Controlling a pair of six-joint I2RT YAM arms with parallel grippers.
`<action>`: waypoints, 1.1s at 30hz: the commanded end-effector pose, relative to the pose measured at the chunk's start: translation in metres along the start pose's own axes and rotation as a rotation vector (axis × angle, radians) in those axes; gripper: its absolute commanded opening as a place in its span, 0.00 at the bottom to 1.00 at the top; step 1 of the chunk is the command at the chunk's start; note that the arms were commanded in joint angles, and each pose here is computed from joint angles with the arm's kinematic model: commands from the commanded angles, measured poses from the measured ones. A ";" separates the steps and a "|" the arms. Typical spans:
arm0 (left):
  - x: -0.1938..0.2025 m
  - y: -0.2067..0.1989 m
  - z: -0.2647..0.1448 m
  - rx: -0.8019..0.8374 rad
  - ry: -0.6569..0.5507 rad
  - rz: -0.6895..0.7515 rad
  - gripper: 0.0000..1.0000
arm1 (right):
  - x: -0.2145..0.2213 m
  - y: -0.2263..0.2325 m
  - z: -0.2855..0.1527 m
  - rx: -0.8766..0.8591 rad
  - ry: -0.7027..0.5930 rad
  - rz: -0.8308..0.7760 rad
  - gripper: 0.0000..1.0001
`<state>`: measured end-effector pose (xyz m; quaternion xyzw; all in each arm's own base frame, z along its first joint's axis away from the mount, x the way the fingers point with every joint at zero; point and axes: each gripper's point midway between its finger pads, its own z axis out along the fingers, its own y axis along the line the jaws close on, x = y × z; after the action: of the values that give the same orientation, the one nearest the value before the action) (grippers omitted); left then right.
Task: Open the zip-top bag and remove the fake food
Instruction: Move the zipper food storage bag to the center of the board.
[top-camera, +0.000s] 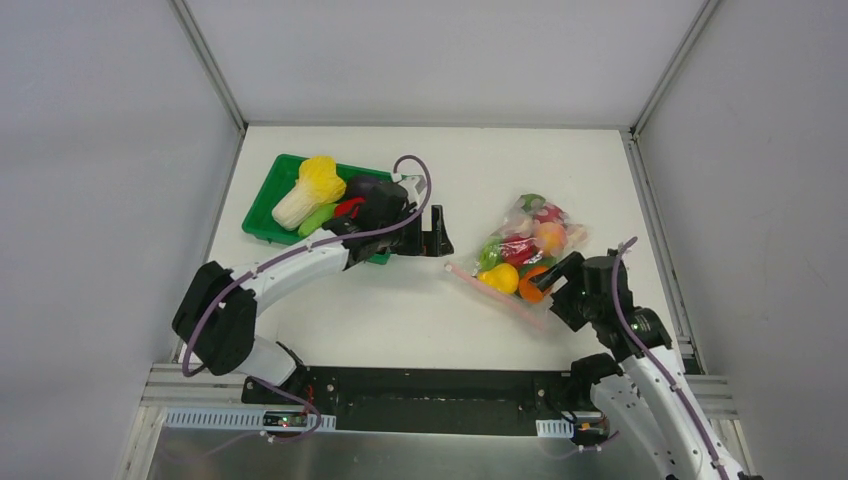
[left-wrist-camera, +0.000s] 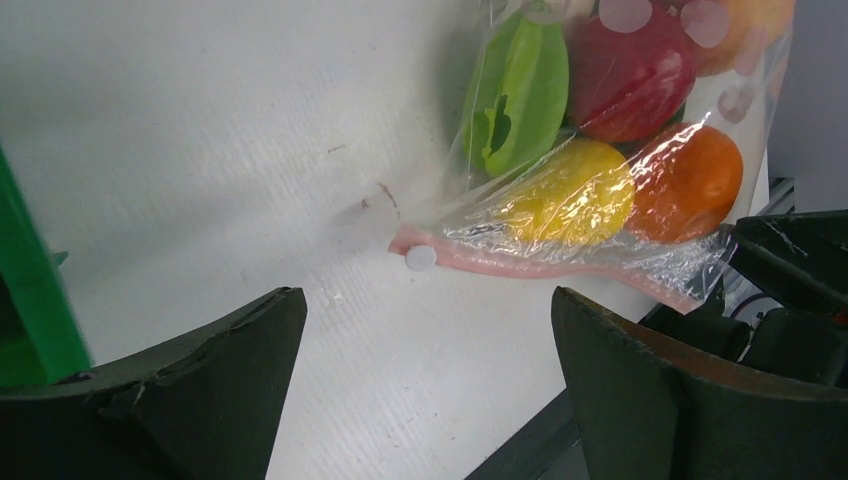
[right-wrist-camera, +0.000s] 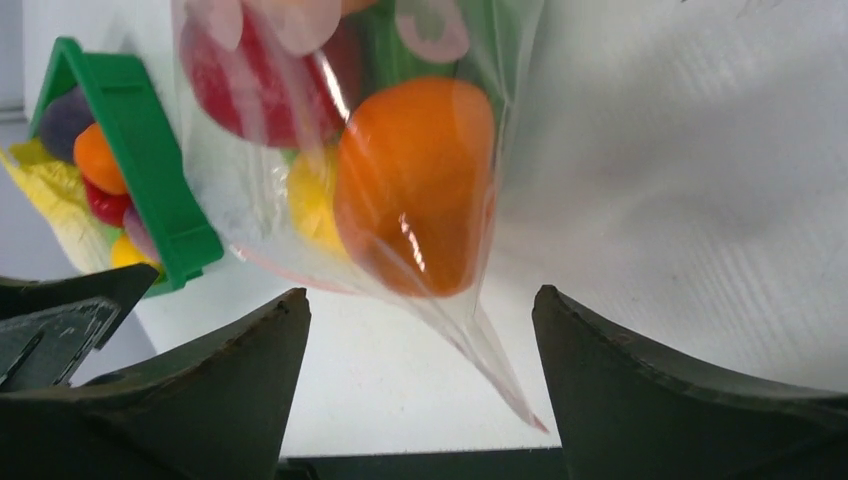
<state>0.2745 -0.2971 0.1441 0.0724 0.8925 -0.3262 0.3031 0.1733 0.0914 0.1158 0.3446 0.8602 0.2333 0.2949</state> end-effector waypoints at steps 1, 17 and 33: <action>-0.014 -0.027 0.013 0.079 0.006 0.048 0.95 | -0.029 0.013 0.016 0.032 -0.109 0.001 0.86; 0.034 -0.044 0.066 0.249 0.151 -0.050 0.66 | -0.066 0.059 0.081 -0.089 -0.095 -0.319 0.87; 0.037 -0.049 0.033 0.269 0.029 -0.128 0.67 | -0.122 0.065 0.043 0.017 -0.271 -0.217 0.92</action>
<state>0.2381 -0.3638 0.0978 0.0802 0.8666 -0.4473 0.2061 0.3203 0.0680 0.1335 0.2327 0.8757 0.1496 0.3957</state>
